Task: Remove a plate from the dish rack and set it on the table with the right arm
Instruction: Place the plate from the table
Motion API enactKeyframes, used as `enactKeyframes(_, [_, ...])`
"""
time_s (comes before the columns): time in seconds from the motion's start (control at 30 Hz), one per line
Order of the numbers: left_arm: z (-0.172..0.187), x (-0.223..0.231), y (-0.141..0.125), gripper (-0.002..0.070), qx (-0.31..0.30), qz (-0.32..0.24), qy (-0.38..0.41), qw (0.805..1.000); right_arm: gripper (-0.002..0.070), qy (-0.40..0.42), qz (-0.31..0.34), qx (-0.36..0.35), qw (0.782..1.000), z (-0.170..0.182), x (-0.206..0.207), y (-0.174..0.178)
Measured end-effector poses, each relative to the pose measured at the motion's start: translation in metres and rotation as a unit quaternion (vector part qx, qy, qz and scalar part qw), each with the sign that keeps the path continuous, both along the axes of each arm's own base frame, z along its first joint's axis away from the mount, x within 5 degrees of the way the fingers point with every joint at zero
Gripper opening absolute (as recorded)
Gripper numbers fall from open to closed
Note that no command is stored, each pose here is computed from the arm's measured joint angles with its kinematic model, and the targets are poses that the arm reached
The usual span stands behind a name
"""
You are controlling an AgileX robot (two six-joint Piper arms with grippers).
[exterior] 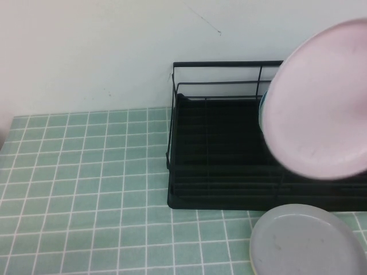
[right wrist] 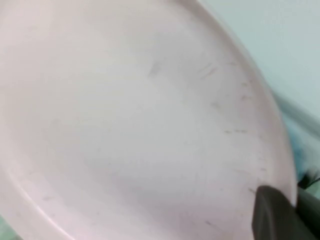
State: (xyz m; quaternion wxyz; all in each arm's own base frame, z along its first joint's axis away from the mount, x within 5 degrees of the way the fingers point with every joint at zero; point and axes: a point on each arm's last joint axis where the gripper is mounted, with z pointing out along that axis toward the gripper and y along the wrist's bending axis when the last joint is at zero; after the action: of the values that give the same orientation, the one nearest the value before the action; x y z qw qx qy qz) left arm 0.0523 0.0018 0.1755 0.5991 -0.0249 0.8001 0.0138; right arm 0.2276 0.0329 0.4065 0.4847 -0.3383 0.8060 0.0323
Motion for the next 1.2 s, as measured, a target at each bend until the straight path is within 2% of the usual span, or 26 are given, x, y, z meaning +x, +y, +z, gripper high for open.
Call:
enactKeyframes(0.13, [0.0,0.0,0.0,-0.0003,0.0,0.0,0.0,1.0,0.001,0.104,-0.005,0.048,0.993,-0.005,-0.025,0.005])
enactKeyframes(0.23, [0.0,0.0,0.0,-0.0003,0.0,0.0,0.0,1.0,0.001,0.198,-0.015,0.075,0.977,-0.021,-0.038,0.007])
enactKeyframes(0.43, [0.0,0.0,0.0,-0.0003,0.0,0.0,0.0,1.0,0.001,0.32,-0.076,0.103,0.939,-0.072,-0.047,0.005])
enactKeyframes(0.57, [0.0,0.0,0.0,-0.0003,-0.001,0.0,0.0,1.0,0.001,0.351,-0.112,0.115,0.923,-0.106,-0.049,0.004])
enactKeyframes(0.73, [0.0,0.0,0.0,-0.0003,-0.001,0.0,0.0,1.0,0.001,0.345,-0.147,0.124,0.918,-0.136,-0.049,0.001])
enactKeyframes(1.2, [0.0,0.0,0.0,-0.0003,-0.001,0.0,0.0,1.0,0.001,0.412,-0.183,0.101,0.887,-0.201,-0.014,-0.004])
